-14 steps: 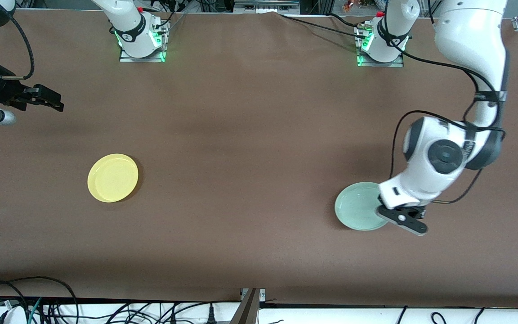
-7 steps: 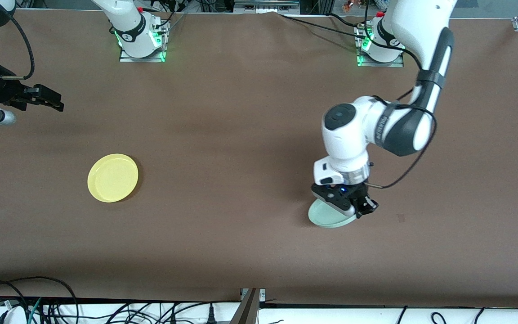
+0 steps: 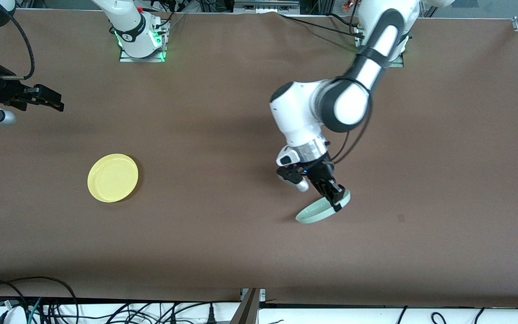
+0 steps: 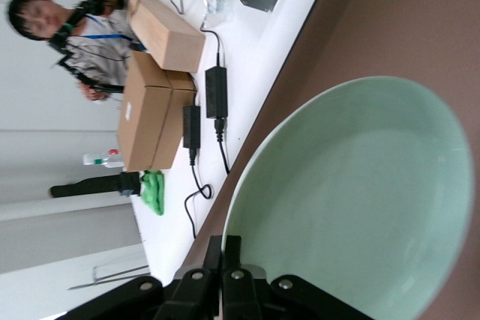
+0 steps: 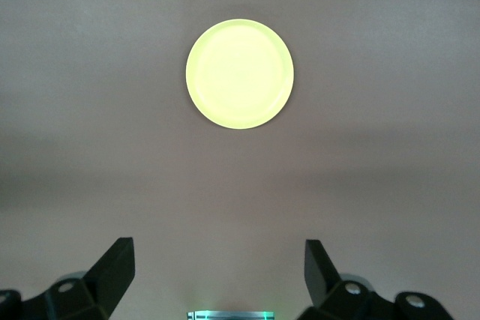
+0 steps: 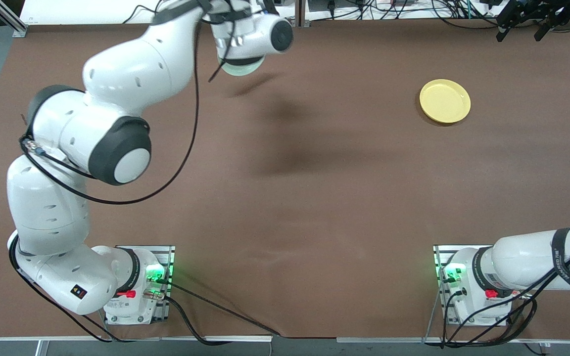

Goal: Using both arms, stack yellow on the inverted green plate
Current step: 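Flip the green plate over with the left gripper, carrying it toward the table middle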

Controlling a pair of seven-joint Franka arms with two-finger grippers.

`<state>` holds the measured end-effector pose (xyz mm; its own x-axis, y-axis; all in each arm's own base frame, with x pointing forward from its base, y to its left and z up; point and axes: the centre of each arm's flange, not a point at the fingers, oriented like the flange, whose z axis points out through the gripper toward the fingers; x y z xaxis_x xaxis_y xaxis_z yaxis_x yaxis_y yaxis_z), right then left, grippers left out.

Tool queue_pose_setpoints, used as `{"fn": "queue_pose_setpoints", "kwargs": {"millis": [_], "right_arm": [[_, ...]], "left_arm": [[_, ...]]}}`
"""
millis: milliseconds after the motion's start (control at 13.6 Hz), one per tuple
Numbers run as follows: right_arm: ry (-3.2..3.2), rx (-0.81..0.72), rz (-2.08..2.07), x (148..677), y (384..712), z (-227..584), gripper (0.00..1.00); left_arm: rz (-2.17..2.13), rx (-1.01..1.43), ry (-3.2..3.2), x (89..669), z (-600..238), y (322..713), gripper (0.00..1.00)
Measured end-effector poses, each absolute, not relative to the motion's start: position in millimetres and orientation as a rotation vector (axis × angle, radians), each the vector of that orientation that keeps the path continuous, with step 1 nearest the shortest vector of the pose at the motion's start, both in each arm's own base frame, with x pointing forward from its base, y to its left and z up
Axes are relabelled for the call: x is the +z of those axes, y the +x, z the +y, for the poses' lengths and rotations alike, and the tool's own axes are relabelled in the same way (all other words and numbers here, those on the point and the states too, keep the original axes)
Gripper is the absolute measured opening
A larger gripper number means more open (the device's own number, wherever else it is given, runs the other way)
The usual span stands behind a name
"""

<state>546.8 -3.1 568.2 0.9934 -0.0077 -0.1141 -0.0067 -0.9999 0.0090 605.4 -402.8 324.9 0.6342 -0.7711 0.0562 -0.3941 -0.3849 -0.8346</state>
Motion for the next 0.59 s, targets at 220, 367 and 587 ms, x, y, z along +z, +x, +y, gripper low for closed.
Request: {"fn": "queue_pose_setpoints", "kwargs": {"millis": [220, 367, 587], "right_arm": [[3.128, -0.179, -0.01, 568, 547, -3, 1.0], [3.128, -0.179, -0.01, 568, 547, -2, 1.0], [3.128, -0.178, -0.01, 568, 547, -2, 1.0]], "left_arm": [[0.871, -0.572, -1.946, 299, -436, 576, 0.02], [0.86, -0.596, -1.895, 296, -448, 565, 0.02], [0.802, -0.624, -1.835, 272, -472, 536, 0.02]]}}
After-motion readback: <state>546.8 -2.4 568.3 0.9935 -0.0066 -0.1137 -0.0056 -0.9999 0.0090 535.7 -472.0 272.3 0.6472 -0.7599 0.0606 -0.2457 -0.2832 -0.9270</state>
